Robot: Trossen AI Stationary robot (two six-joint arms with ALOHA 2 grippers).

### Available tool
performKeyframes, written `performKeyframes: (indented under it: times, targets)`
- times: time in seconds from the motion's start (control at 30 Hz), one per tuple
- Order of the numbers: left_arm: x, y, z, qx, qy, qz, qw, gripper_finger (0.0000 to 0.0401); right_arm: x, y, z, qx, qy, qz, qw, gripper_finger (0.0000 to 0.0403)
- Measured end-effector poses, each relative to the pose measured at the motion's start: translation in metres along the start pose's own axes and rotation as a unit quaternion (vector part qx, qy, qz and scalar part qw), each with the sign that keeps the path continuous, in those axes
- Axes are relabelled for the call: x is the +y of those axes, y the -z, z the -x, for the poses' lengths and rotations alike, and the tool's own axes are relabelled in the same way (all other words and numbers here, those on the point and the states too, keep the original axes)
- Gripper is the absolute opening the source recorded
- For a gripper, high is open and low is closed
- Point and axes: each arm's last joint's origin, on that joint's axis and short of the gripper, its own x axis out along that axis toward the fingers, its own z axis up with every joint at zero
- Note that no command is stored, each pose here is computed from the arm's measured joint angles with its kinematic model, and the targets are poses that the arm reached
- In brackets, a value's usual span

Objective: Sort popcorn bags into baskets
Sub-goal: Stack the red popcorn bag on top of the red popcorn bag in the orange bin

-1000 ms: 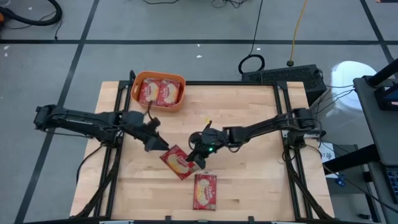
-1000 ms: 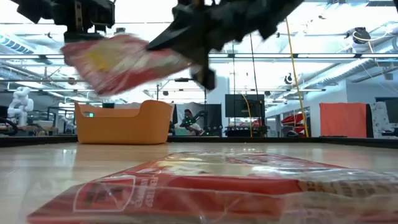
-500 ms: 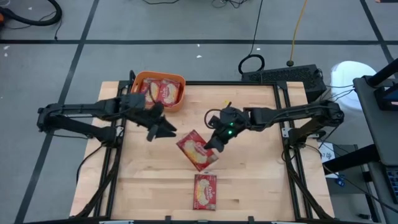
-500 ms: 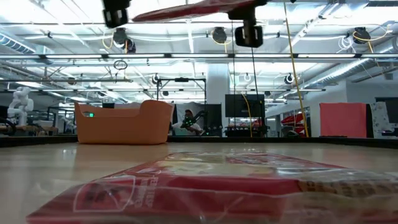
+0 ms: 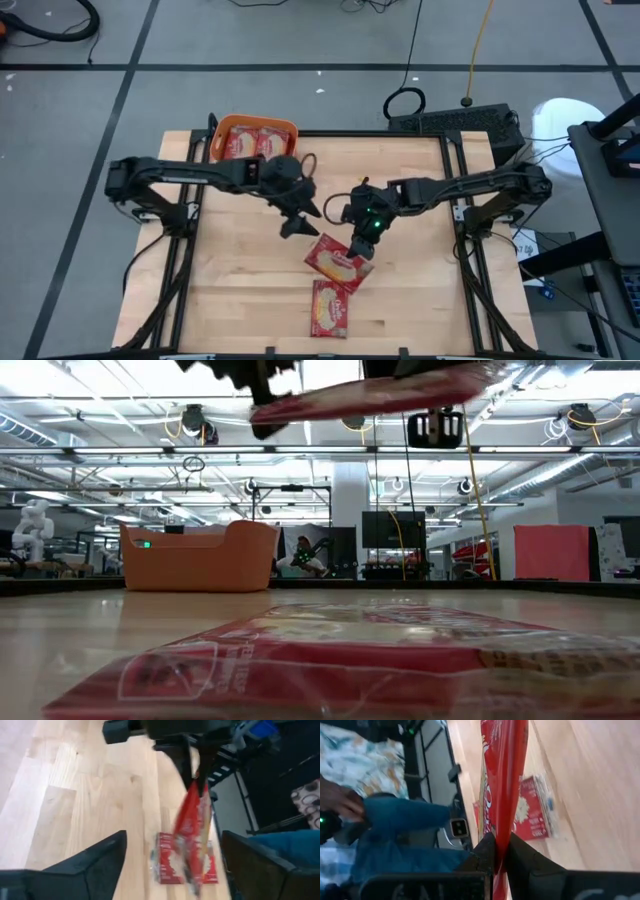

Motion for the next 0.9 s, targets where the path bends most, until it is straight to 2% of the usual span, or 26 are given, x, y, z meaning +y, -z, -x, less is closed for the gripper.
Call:
performKeyframes:
  times: [0.17,0.33,0.53,0.7,0.9]
  targets:
    - [0.011,0.001,-0.026,0.011,0.043,-0.019,0.999,0.0344,-0.002,0.006,-0.002,0.022,0.016,0.014,1.000,0.0015]
    - [0.012,0.002,-0.052,0.001,0.069,-0.042,0.997,0.0318,-0.003,0.007,-0.001,0.027,0.022,0.040,0.999,0.0015]
    - [0.013,0.008,-0.079,0.005,0.082,-0.029,0.996,0.0278,-0.009,0.005,0.001,0.009,0.062,0.046,0.997,0.0015]
    - [0.015,0.012,-0.085,0.007,0.042,-0.019,0.999,0.0224,-0.010,0.005,0.001,0.010,0.065,0.060,0.996,0.0015]
    - [0.016,0.011,-0.085,0.002,0.030,-0.030,0.999,0.0118,-0.012,0.007,0.002,0.006,0.092,0.049,0.995,0.0015]
